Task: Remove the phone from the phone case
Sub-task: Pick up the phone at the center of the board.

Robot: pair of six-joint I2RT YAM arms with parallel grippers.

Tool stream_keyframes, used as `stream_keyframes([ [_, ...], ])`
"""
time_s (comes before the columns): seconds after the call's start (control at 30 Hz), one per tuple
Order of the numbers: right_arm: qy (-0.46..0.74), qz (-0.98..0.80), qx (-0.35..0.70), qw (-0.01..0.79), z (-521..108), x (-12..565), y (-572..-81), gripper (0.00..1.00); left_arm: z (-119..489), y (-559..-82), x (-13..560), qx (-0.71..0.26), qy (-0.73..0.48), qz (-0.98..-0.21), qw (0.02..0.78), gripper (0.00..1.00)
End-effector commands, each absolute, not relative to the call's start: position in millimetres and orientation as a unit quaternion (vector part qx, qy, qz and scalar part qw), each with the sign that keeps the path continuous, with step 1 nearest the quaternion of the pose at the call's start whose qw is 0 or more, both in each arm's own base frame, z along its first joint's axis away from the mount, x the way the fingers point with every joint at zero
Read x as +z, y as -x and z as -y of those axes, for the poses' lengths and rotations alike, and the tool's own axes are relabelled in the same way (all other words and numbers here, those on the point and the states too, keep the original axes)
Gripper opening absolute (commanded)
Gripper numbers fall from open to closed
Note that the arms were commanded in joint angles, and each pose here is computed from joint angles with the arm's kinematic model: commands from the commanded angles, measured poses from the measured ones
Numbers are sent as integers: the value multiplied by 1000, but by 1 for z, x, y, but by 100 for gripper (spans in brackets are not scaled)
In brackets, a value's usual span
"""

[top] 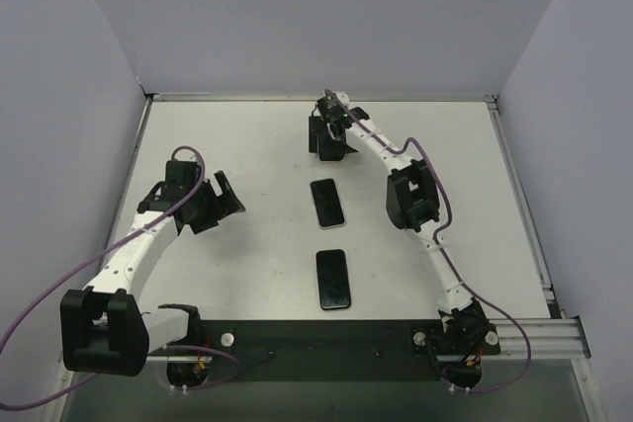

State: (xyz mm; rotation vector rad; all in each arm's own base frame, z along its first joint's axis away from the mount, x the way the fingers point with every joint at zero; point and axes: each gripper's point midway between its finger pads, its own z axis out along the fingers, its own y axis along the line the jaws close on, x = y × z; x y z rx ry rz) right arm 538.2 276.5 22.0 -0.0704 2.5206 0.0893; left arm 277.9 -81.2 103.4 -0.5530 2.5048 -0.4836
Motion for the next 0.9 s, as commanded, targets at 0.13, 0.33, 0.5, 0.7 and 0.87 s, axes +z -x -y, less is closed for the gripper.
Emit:
stream_keyframes([
  [0.13, 91, -954, -13, 285, -275, 19, -524, 93, 89, -299, 124, -201, 193, -914, 293, 95],
  [0.33, 93, -954, -15, 286, -275, 19, -526, 85, 89, -297, 121, -200, 192, -916, 290, 95],
  [0.5, 91, -955, -14, 282, -274, 18, -524, 86, 88, -296, 123, -198, 189, -917, 290, 95],
  [0.7, 96, -959, -23, 266, -271, 13, -512, 72, 88, -294, 125, -200, 191, -916, 292, 95],
  [0.87, 105, -958, -34, 264, -269, 18, -503, 40, 88, -294, 130, -202, 193, -913, 298, 95],
])
